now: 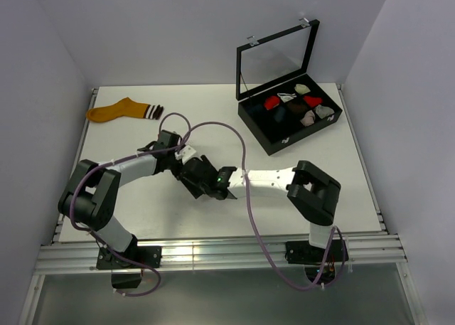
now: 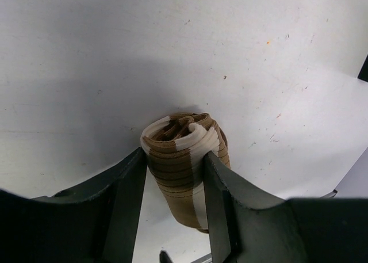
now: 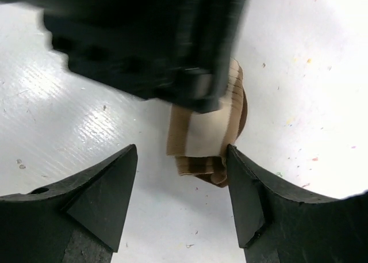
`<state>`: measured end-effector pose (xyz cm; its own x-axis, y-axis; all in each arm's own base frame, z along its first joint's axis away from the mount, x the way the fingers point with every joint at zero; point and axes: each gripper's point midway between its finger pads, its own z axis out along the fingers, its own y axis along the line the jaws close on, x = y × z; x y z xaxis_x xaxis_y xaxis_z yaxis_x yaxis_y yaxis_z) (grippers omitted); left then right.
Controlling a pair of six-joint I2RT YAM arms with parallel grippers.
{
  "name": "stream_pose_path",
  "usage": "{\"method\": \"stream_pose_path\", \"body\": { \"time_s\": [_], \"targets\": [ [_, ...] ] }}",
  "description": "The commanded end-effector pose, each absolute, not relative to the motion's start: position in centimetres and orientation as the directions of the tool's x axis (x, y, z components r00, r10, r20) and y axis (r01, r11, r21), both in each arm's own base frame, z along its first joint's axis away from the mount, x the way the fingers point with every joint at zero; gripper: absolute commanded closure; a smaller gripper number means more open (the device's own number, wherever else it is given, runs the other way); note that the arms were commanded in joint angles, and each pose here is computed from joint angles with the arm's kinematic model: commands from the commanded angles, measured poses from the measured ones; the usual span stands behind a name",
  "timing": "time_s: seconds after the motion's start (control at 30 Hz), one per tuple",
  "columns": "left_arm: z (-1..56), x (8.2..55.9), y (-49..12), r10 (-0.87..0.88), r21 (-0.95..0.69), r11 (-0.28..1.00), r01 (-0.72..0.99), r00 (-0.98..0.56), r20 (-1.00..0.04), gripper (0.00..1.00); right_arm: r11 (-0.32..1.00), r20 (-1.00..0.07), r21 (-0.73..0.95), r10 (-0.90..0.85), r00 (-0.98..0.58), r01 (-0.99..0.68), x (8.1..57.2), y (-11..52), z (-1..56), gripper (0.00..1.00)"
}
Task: Roll the socks
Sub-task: Roll the sock at the center of the board.
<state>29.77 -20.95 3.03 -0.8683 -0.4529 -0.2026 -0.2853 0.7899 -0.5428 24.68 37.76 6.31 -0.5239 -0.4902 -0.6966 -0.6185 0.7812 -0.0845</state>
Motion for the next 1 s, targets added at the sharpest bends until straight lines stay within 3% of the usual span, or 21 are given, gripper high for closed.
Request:
{"method": "stream_pose_path", "body": {
  "time_s": [0.0,0.37,0.67,0.97],
  "targets": [
    [-0.4,27.5,-18.2,-0.418,-0.376,0.866,-0.329,-0.89,-0.185,0.52,0.78,-0.771,-0.226,-0.509,-0.382,-0.584,26.1,38.4,9.2,0.3],
    [-0.5,27.4,-18.3,-0.411,-0.371,0.87,-0.326,-0.894,-0.177,0.53,0.746,-0.689,-0.386,-0.624,-0.367,-0.543,25.4,37.7,4.7,0.31],
    [-0.6,27.4,-18.1,-0.404,-0.362,0.875,-0.322,-0.897,-0.178,0.53,0.758,-0.748,-0.336,-0.576,-0.331,-0.558,25.2,38.5,10.0,0.3],
    [-0.4,27.5,-18.3,-0.401,-0.365,0.875,-0.318,-0.898,-0.179,0.53,0.742,-0.735,-0.374,-0.603,-0.31,-0.556,25.9,38.6,9.9,0.28]
  ]
}}
